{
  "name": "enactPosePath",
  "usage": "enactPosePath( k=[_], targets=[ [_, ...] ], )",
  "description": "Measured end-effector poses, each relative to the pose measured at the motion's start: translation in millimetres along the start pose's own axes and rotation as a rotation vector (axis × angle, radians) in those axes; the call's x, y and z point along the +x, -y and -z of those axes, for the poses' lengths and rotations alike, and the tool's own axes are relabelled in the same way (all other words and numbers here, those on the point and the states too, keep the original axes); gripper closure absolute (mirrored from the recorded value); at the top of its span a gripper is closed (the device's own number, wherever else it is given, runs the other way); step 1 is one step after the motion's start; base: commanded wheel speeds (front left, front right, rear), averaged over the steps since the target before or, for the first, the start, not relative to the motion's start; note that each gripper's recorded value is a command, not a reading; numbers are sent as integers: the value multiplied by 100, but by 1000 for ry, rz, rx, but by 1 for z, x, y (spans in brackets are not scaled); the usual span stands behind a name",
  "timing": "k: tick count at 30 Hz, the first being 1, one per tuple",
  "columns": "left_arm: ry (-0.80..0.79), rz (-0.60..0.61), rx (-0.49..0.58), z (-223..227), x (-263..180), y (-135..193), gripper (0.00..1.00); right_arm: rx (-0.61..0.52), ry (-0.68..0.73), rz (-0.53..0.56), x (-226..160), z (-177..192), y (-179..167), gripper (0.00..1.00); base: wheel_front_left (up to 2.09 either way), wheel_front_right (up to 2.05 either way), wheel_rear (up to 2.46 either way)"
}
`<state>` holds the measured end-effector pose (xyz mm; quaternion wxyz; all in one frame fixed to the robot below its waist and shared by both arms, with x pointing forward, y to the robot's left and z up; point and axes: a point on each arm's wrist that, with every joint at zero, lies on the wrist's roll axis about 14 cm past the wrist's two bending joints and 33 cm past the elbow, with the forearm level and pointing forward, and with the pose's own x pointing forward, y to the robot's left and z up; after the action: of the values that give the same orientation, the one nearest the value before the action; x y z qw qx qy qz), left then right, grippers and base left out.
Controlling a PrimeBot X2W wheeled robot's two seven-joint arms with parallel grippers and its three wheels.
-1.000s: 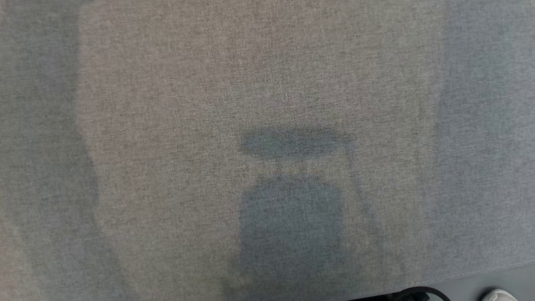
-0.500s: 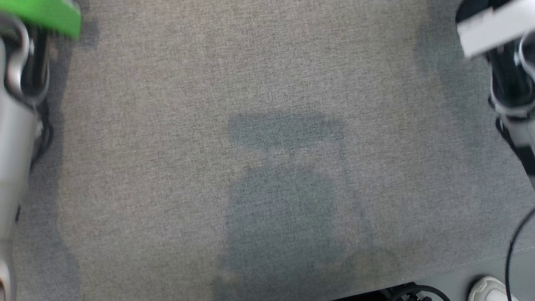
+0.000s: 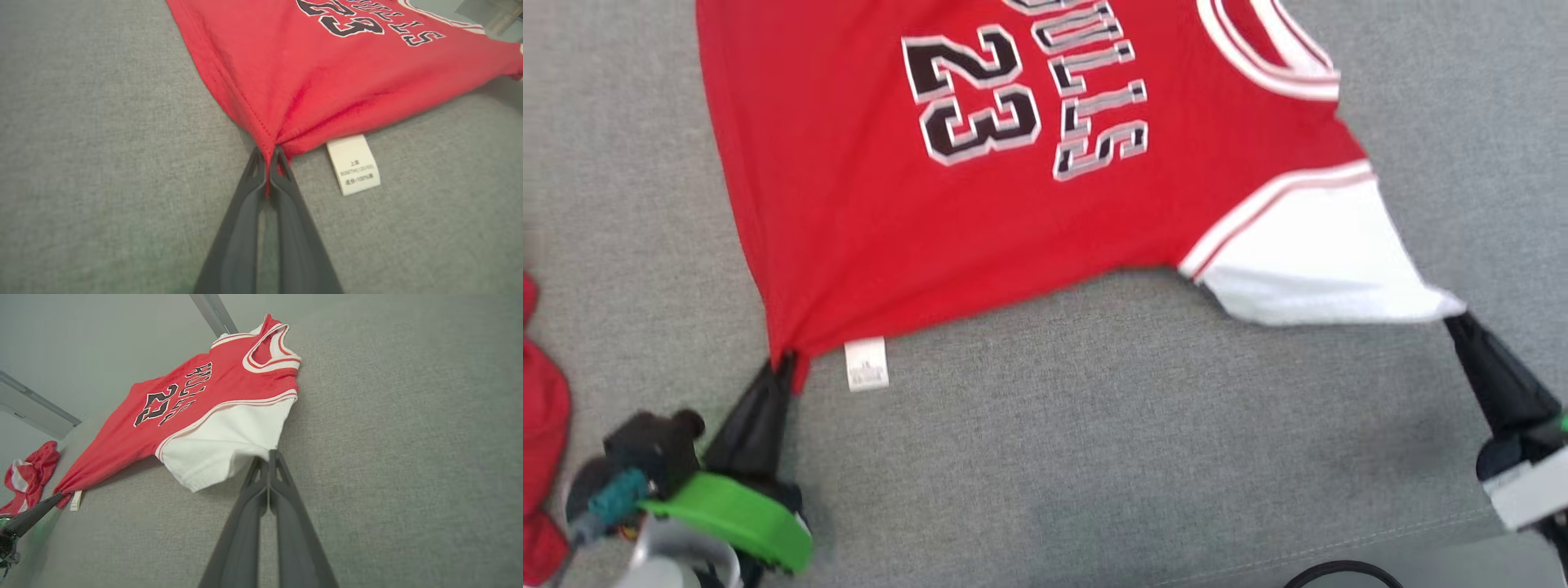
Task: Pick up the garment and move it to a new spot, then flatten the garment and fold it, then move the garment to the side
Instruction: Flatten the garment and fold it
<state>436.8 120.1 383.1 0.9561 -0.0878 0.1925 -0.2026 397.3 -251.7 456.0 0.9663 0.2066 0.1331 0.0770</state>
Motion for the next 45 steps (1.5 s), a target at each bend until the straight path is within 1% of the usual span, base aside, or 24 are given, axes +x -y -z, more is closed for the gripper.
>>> enactPosePath(
  k=[3, 5, 7, 9, 12, 15, 17, 20, 22, 24, 30, 33, 35, 38, 40, 41, 42, 43, 45],
  targets=[
    [-55, -49, -64, 13, -42, 19, 100, 48, -50, 29, -45, 18, -5, 100, 0, 0, 0],
    [-88, -67, -170, 21, -68, 39, 100, 119, -64, 40, -69, 27, -14, 100, 0, 0, 0],
    [-106, -68, -209, 22, -86, 54, 100, 150, -56, 42, -83, 26, -19, 100, 0, 0, 0],
    [-98, -46, -245, 11, -90, 65, 100, 163, -30, 17, -83, 16, -26, 100, 0, 0, 0],
    [-105, -12, -234, -1, -83, 69, 100, 139, -22, -49, -66, 0, -37, 100, 0, 0, 0],
    [-74, 28, -192, -33, -56, 63, 100, 118, 16, -121, -32, -27, -47, 100, 0, 0, 0],
    [-86, 38, -166, -44, -37, 57, 100, 77, 12, -137, -9, -40, -43, 100, 0, 0, 0],
    [-96, 31, -174, -56, -6, 44, 100, 53, -10, -143, 29, -48, -36, 100, 0, 0, 0],
    [-125, 26, -142, -57, 10, 34, 100, 37, -37, -140, 52, -48, -31, 100, 0, 0, 0],
    [-163, 28, -153, -52, 22, 31, 100, 8, -60, -130, 73, -45, -26, 100, 0, 0, 0],
    [-235, -88, -146, -37, 40, -4, 100, -18, -144, -125, 119, -21, -26, 100, 0, 0, 0],
    [-278, -124, -138, -25, 42, -12, 100, -28, -178, -125, 133, -9, -28, 100, 0, 0, 0],
    [-286, -115, -156, -22, 44, -9, 100, -39, -196, -124, 137, -3, -29, 100, 0, 0, 0],
    [-286, -111, -154, -23, 43, -7, 100, -56, -199, -114, 136, -2, -27, 100, 0, 0, 0],
    [-277, -85, -173, -25, 43, 1, 100, -68, -180, -109, 135, -5, -26, 100, 0, 0, 0],
    [-270, -74, -184, -26, 42, 5, 69, -82, -168, -105, 134, -8, -25, 33, 0, 0, 0],
    [-263, -65, -183, -27, 40, 8, 24, -97, -157, -102, 132, -11, -23, 0, 0, 0, 0],
    [-259, -61, -185, -27, 38, 10, 0, -116, -144, -98, 129, -15, -22, 0, 0, 0, 0],
    [-250, -39, -204, -27, 30, 18, 0, -149, -119, -99, 125, -21, -22, 0, 0, 0, 0]
  ],
)
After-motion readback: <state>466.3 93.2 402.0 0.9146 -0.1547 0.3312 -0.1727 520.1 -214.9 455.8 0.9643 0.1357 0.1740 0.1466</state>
